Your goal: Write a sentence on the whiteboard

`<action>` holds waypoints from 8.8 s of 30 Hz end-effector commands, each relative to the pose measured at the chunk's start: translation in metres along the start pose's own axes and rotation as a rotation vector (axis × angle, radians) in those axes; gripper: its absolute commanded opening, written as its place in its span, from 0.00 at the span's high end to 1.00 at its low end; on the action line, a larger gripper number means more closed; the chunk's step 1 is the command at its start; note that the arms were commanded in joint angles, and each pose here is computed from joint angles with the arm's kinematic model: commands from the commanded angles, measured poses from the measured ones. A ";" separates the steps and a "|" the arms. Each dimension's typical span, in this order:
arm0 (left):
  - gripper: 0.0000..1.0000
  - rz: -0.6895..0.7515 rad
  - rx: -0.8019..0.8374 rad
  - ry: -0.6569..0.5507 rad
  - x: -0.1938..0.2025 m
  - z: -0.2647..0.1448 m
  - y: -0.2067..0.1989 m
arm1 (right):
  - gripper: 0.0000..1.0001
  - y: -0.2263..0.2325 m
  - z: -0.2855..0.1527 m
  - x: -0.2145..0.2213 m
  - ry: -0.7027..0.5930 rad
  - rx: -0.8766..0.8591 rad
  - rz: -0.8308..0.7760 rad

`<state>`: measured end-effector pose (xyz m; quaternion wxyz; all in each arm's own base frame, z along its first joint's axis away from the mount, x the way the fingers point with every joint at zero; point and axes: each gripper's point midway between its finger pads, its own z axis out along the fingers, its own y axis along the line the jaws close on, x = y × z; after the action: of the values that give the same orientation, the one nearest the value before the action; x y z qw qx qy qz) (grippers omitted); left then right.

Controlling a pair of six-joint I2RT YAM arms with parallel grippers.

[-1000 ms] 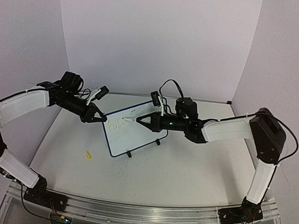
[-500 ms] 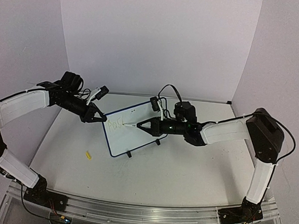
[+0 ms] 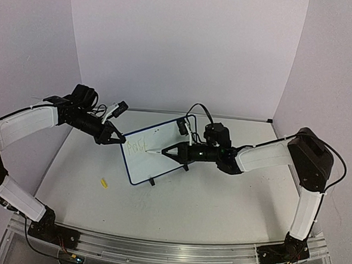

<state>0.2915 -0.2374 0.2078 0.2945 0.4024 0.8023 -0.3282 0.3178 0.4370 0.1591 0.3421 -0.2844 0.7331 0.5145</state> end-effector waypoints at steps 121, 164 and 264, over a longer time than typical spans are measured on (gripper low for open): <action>1.00 -0.002 0.026 0.005 -0.006 0.000 -0.005 | 1.00 -0.006 -0.025 -0.069 -0.151 0.036 -0.094; 1.00 -0.001 0.027 0.005 -0.007 0.000 -0.005 | 1.00 -0.021 -0.020 -0.030 -0.074 0.035 -0.017; 1.00 -0.001 0.017 0.003 -0.007 -0.002 -0.005 | 1.00 0.036 -0.041 -0.054 -0.107 0.029 -0.137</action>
<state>0.2922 -0.2385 0.2076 0.2920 0.4013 0.8026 -0.3310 0.3203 0.4237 0.2024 0.3898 -0.2960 0.7179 0.4950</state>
